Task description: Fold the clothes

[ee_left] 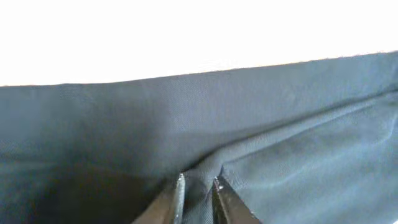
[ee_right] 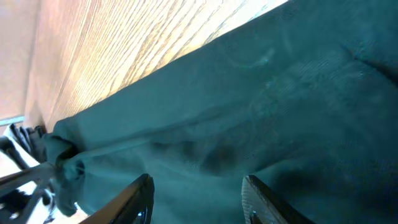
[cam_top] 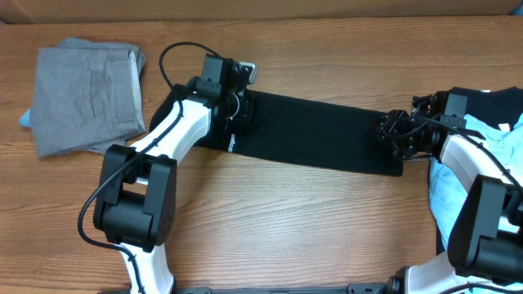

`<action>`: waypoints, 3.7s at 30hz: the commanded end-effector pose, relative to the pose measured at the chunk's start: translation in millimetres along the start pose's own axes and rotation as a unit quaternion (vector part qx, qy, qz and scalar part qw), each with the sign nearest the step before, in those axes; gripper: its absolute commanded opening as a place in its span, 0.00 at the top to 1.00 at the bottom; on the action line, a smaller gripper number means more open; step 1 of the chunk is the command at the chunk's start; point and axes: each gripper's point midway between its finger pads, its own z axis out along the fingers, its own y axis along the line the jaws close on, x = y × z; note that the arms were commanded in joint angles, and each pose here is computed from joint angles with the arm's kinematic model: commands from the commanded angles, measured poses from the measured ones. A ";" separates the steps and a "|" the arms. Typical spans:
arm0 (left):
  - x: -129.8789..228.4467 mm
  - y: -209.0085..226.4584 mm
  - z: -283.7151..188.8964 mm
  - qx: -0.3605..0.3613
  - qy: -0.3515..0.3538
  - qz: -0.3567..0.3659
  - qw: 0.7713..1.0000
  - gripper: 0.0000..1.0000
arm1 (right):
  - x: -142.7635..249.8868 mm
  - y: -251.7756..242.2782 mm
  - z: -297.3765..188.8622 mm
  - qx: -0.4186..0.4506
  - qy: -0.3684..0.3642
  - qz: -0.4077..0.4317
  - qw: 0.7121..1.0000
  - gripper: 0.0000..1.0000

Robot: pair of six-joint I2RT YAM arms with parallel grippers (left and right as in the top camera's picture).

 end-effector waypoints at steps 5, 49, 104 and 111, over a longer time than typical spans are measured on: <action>11.0 4.7 -3.0 -0.011 0.036 -0.038 0.999 0.58 | -17.6 -10.4 -2.8 0.045 -0.039 -0.009 0.998 0.47; -6.3 66.6 -128.5 -0.108 0.087 -0.079 0.987 0.28 | 15.4 -98.5 -1.0 0.089 0.071 -0.025 0.993 0.49; -5.5 65.9 -128.5 -0.106 0.089 -0.081 0.987 0.25 | 80.9 101.3 49.2 0.133 0.074 -0.223 0.963 0.95; -3.0 65.5 -128.9 -0.106 0.094 -0.082 0.987 0.25 | 82.6 102.7 68.3 0.115 0.079 -0.203 0.969 0.94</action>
